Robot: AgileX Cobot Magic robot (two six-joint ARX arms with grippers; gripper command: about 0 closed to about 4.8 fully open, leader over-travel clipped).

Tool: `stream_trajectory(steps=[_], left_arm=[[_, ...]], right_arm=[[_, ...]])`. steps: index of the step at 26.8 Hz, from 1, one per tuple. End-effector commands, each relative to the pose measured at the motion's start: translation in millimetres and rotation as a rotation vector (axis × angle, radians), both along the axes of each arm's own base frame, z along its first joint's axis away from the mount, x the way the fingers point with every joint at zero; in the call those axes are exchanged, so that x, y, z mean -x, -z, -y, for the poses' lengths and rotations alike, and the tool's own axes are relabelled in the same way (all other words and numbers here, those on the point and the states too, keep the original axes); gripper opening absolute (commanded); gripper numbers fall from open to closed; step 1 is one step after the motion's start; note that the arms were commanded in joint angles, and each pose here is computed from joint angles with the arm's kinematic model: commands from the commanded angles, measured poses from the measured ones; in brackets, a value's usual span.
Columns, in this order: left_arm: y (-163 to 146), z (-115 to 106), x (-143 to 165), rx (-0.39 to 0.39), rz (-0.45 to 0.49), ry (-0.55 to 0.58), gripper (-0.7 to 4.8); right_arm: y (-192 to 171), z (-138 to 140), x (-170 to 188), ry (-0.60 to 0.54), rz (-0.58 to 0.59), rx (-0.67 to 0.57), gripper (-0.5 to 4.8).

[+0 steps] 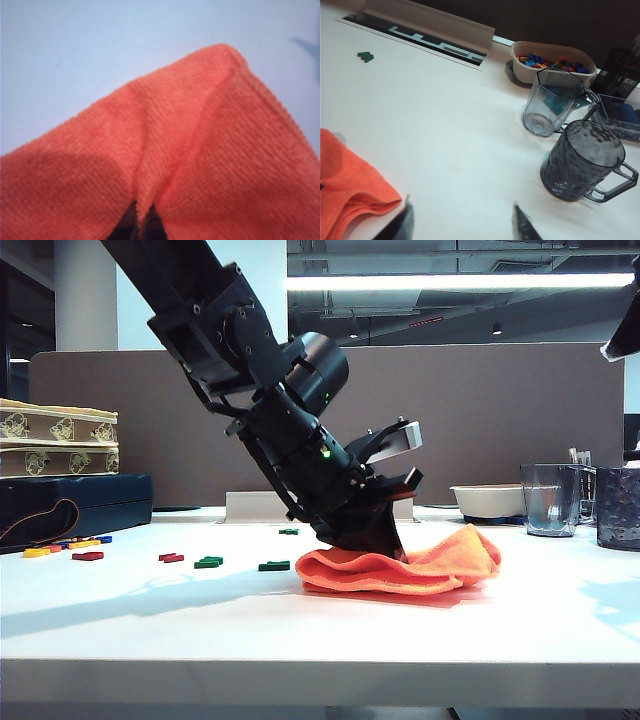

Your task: Use an orange cloth to wipe the letter magnets on the table away for a distance.

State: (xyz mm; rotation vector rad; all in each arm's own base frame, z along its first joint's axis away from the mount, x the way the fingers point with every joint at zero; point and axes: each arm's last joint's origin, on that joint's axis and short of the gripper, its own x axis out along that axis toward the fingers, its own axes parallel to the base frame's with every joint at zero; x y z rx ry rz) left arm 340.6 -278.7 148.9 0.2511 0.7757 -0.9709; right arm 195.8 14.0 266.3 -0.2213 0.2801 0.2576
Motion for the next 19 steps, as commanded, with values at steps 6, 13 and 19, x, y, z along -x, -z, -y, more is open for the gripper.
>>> stream_trajectory(steps=[6,13,19], left_arm=[[4,0,-7,-0.05,0.097,-0.094,-0.06],[14,-15,-16,-0.112,0.073,-0.154,-0.06],[28,-46,-26,-0.149,0.023,-0.223,-0.06]], right_arm=[[-2,0,0,0.003,0.013,0.0,2.43],[-2,0,0,0.003,0.013,0.0,2.43],[-2,0,0,0.003,0.013,0.0,2.43]])
